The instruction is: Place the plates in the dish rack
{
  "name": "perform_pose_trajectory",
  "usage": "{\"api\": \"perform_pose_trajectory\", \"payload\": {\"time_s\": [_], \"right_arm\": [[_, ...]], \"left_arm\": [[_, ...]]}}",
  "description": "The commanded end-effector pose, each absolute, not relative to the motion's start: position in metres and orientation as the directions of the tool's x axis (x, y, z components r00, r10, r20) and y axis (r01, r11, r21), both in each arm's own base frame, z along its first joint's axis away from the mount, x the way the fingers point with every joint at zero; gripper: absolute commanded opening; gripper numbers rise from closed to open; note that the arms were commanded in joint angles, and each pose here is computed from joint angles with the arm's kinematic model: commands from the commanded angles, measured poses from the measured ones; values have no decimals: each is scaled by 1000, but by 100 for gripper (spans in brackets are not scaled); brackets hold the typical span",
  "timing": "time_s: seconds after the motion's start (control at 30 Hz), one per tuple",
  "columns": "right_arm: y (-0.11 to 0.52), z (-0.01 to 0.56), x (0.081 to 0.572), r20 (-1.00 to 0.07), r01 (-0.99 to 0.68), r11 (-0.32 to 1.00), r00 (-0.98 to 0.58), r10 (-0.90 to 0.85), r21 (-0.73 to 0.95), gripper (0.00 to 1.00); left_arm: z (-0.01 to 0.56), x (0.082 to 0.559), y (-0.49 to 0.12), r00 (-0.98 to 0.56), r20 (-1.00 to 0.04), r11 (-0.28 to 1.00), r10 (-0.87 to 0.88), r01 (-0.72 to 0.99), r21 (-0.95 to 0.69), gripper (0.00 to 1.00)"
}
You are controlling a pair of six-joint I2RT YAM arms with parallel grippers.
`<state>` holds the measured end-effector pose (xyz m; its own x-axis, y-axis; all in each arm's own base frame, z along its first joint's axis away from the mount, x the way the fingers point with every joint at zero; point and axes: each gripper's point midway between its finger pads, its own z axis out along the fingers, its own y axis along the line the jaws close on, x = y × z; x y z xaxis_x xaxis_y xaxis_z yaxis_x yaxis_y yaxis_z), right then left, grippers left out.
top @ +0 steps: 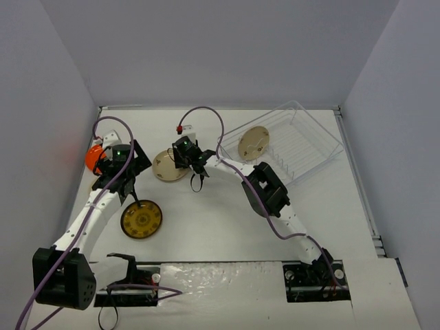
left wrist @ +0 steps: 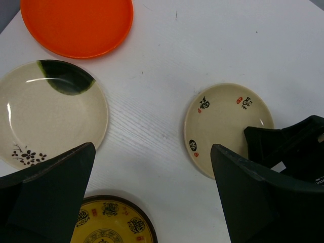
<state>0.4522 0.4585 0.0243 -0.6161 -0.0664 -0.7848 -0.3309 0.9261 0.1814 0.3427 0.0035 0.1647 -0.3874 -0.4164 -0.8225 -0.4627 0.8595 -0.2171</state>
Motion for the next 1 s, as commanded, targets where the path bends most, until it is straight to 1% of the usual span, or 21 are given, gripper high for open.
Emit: {"api": "perform_pose_trajectory", "payload": {"time_s": [0.0, 0.1, 0.2, 0.27, 0.33, 0.37, 0.43, 0.53, 0.63, 0.67, 0.77, 0.93, 0.97], "right_arm": [[462, 42, 456, -791, -307, 920, -612, 5, 243, 43], [460, 40, 454, -782, -297, 921, -623, 14, 252, 38], [455, 38, 453, -773, -270, 925, -633, 40, 269, 31], [452, 37, 453, -768, -257, 924, -638, 56, 281, 18], [448, 38, 454, -763, -241, 924, -641, 78, 297, 2], [447, 42, 454, -765, -240, 921, -638, 87, 306, 0], [447, 48, 456, -778, -257, 912, -620, 98, 320, 0], [449, 78, 458, -835, -344, 889, -545, 75, 304, 0], [442, 143, 465, -927, -442, 869, -371, 47, 221, 0], [434, 147, 467, -938, -449, 872, -347, 27, 192, 0], [412, 233, 472, -994, -517, 854, -112, 2, 60, 0], [380, 317, 463, -990, -586, 804, 138, -26, -103, 0], [367, 342, 457, -973, -595, 782, 223, -64, -188, 0]], "left_arm": [[190, 348, 8, -289, -850, 841, -441, -463, -279, 97], [190, 348, 8, -287, -850, 841, -441, -464, -279, 97], [190, 347, 8, -286, -850, 840, -442, -465, -280, 97], [190, 347, 8, -288, -850, 840, -441, -465, -279, 97], [190, 346, 9, -286, -851, 839, -441, -468, -278, 97], [190, 346, 9, -286, -851, 839, -441, -468, -278, 97], [190, 346, 9, -287, -849, 839, -443, -468, -279, 97], [190, 345, 9, -288, -850, 839, -442, -469, -277, 97], [192, 344, 10, -284, -851, 837, -441, -474, -275, 97], [192, 344, 11, -285, -851, 836, -440, -476, -273, 97], [195, 342, 13, -271, -856, 833, -440, -481, -276, 97], [195, 337, 18, -265, -861, 826, -434, -500, -262, 97], [195, 336, 20, -261, -863, 821, -432, -509, -257, 97]]}}
